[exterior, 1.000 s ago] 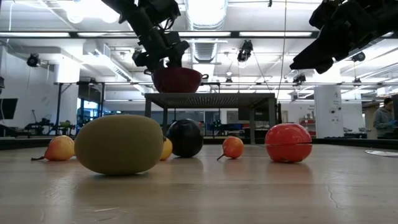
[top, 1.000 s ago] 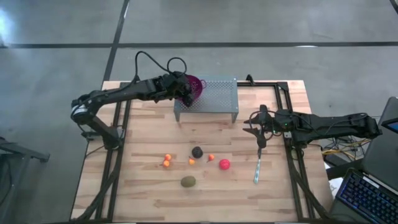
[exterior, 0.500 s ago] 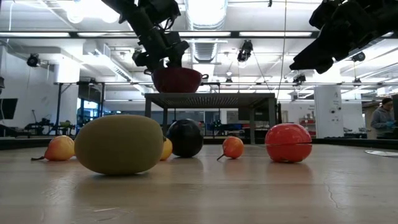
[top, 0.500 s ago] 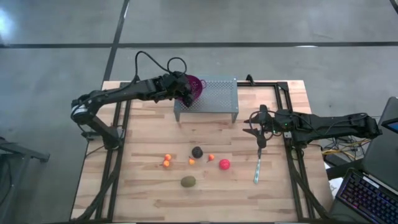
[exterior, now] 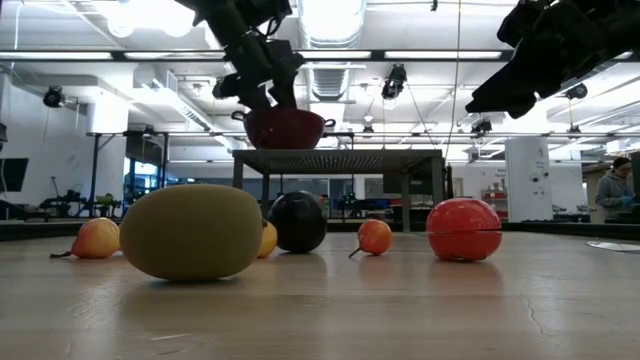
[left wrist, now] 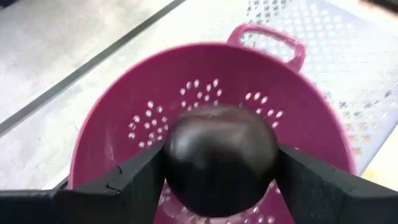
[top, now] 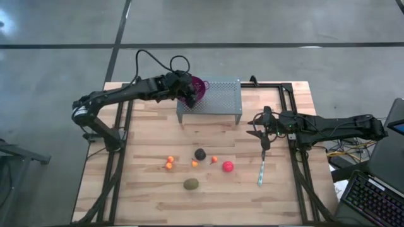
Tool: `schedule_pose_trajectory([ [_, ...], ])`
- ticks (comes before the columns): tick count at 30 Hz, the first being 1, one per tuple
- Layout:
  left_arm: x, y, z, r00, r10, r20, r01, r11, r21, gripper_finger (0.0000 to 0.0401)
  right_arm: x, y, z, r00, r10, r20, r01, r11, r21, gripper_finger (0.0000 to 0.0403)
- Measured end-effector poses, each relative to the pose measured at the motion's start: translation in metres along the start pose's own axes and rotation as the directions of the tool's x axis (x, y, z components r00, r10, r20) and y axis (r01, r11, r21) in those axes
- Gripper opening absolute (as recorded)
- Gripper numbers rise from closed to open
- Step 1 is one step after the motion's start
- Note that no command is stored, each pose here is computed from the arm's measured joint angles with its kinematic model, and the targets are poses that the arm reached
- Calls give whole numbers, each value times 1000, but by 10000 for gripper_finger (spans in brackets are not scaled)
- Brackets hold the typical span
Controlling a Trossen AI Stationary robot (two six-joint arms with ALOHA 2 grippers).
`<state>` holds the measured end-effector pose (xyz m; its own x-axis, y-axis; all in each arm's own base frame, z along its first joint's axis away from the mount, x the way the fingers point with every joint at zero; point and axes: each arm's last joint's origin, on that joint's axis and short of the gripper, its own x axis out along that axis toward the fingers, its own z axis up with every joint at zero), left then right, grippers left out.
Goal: Pick & Place Fruit
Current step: Put the black plum into the purple strainer bowl on the shelf, then put the brown kiwi into the purple strainer bowl on the shelf
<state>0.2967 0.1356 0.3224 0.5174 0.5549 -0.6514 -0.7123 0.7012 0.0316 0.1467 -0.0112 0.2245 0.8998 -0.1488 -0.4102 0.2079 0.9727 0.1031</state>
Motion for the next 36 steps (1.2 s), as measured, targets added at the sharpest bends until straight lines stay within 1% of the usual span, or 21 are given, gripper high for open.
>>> schedule_pose_trajectory([
  [15, 3, -1, -4, 999, 5, -33, -5, 1000, 15, 286, 0, 0, 0, 1000, 0, 0, 0, 1000, 0, 153],
  [19, 6, 0, -8, 999, 13, -41, -12, 1000, 18, 304, 0, 0, 0, 1000, 0, 0, 0, 1000, 0, 143],
  [22, 7, 0, -9, 998, 50, -31, -50, 999, 21, 327, 0, 0, 0, 1000, -1, 0, 1, 1000, 0, 135],
  [26, 8, 0, -9, 998, 53, -24, -52, 998, 24, 344, 0, 0, 0, 1000, -1, 0, 1, 1000, 0, 125],
  [31, 3, 0, -2, 999, 46, 1, -46, 998, 35, 342, 0, 0, 0, 1000, -1, 0, 1, 1000, 0, 113],
  [36, -11, -5, 12, 998, 21, 57, -22, 999, 24, 342, 0, 0, 0, 1000, 0, 0, 0, 1000, 0, 100],
])
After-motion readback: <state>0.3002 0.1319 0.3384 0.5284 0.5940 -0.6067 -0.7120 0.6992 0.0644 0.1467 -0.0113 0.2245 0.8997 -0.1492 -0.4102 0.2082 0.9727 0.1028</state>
